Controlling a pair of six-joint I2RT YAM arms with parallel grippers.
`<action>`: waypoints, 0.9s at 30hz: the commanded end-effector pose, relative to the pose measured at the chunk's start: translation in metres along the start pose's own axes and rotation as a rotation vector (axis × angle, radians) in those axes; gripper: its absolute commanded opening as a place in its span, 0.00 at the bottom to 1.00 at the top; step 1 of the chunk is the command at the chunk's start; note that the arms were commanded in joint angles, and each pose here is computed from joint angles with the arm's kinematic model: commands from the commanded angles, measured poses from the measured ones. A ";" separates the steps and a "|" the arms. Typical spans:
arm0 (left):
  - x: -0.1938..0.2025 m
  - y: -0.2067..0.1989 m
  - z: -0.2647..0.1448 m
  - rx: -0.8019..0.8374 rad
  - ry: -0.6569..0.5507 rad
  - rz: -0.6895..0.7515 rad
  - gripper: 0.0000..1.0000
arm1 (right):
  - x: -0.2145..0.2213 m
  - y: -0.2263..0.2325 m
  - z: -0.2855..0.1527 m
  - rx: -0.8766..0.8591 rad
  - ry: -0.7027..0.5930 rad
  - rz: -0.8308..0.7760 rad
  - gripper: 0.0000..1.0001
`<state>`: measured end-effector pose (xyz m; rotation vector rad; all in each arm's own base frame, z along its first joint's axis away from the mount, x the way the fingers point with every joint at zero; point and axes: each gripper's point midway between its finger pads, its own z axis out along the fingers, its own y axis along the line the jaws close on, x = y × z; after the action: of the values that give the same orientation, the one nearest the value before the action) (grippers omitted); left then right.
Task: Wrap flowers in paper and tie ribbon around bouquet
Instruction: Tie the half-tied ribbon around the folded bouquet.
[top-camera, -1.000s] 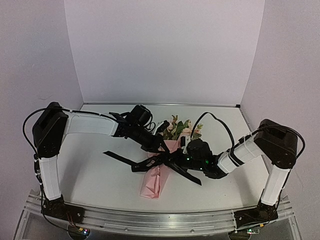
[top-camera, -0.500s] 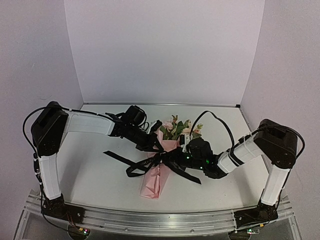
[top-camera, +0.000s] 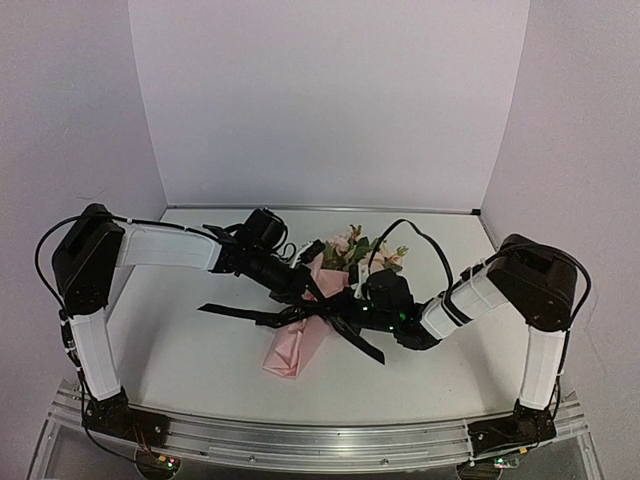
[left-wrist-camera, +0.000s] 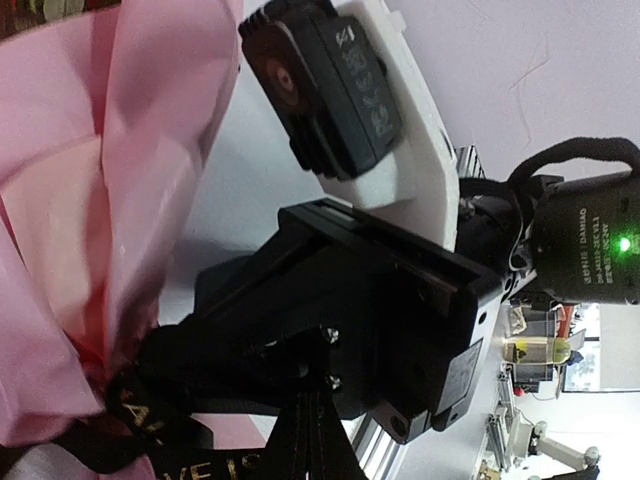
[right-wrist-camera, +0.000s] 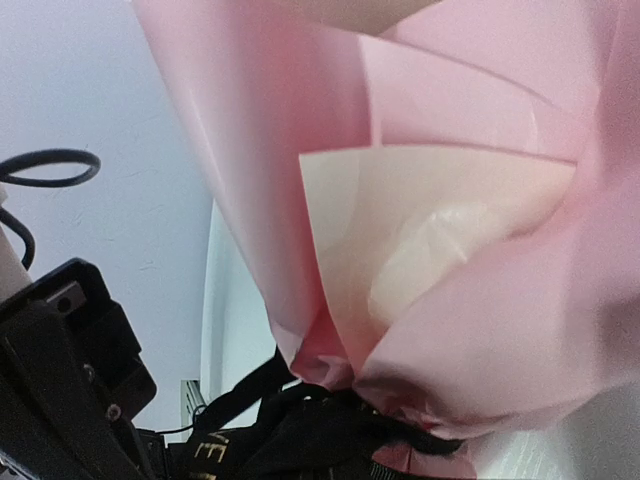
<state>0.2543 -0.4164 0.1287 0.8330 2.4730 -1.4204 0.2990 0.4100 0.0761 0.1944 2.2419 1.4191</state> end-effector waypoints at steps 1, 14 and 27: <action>0.008 -0.012 -0.006 0.056 0.019 0.008 0.00 | -0.020 0.016 0.008 -0.064 -0.069 -0.025 0.00; -0.007 0.017 -0.011 -0.100 -0.050 -0.035 0.15 | -0.035 0.023 0.015 -0.089 -0.133 -0.150 0.00; -0.038 0.000 -0.034 -0.062 -0.119 0.031 0.22 | -0.035 0.026 0.029 -0.108 -0.136 -0.301 0.00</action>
<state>0.2799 -0.3952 0.1131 0.6887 2.5496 -1.2898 0.3293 0.4259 0.0815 -0.0086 2.0871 1.3243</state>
